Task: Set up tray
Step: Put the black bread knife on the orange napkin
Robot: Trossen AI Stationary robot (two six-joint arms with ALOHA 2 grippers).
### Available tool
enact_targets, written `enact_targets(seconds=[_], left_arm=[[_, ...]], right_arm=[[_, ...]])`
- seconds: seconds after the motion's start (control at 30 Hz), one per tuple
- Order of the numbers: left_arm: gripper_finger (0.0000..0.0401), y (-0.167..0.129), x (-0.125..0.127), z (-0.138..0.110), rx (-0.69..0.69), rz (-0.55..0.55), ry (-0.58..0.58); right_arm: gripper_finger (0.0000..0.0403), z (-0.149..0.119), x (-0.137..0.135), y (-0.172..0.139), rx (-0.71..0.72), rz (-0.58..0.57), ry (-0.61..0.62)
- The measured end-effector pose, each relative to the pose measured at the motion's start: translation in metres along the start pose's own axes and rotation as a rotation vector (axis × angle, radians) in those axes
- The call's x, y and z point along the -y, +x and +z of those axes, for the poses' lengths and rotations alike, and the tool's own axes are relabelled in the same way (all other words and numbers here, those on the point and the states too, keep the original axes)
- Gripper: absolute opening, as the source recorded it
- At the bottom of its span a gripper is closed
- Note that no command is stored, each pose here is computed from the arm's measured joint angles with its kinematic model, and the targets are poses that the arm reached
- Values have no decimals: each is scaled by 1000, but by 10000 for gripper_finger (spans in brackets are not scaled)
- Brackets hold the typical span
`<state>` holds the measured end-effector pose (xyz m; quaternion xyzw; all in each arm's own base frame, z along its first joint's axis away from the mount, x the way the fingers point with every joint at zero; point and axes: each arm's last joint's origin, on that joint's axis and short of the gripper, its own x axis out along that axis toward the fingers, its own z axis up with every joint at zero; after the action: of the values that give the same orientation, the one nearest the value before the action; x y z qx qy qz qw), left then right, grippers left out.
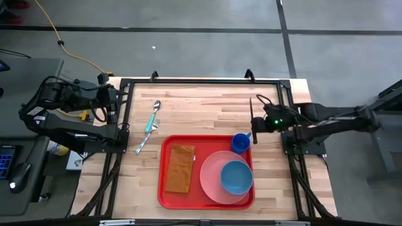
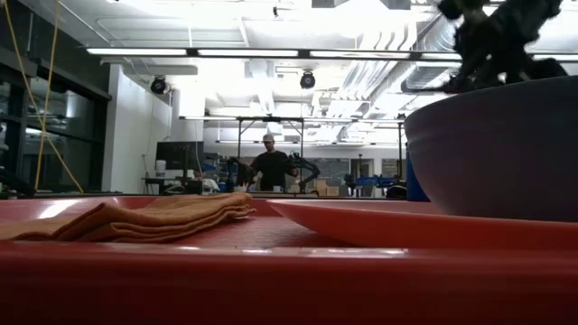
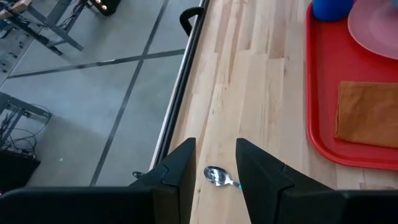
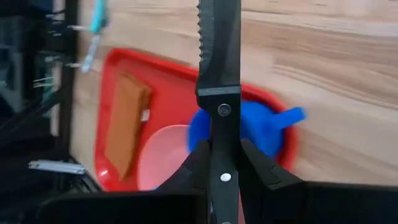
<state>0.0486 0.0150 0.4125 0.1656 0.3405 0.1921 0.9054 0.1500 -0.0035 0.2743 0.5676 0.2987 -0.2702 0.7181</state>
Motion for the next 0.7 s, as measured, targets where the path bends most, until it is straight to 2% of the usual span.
enact_targets(seconds=[0.17,0.33,0.5,0.7], left_arm=[[145,0,0,0,0,1,-12],[145,0,0,1,11,6,-65],[145,0,-1,3,27,9,-85],[145,0,-1,3,26,9,-97]], right_arm=[[28,-18,-40,-7,11,3,-112],[28,-47,-74,-9,-95,-151,-221],[28,-88,-100,-3,-185,-207,-291],[28,-146,-120,16,-334,-283,-293]])
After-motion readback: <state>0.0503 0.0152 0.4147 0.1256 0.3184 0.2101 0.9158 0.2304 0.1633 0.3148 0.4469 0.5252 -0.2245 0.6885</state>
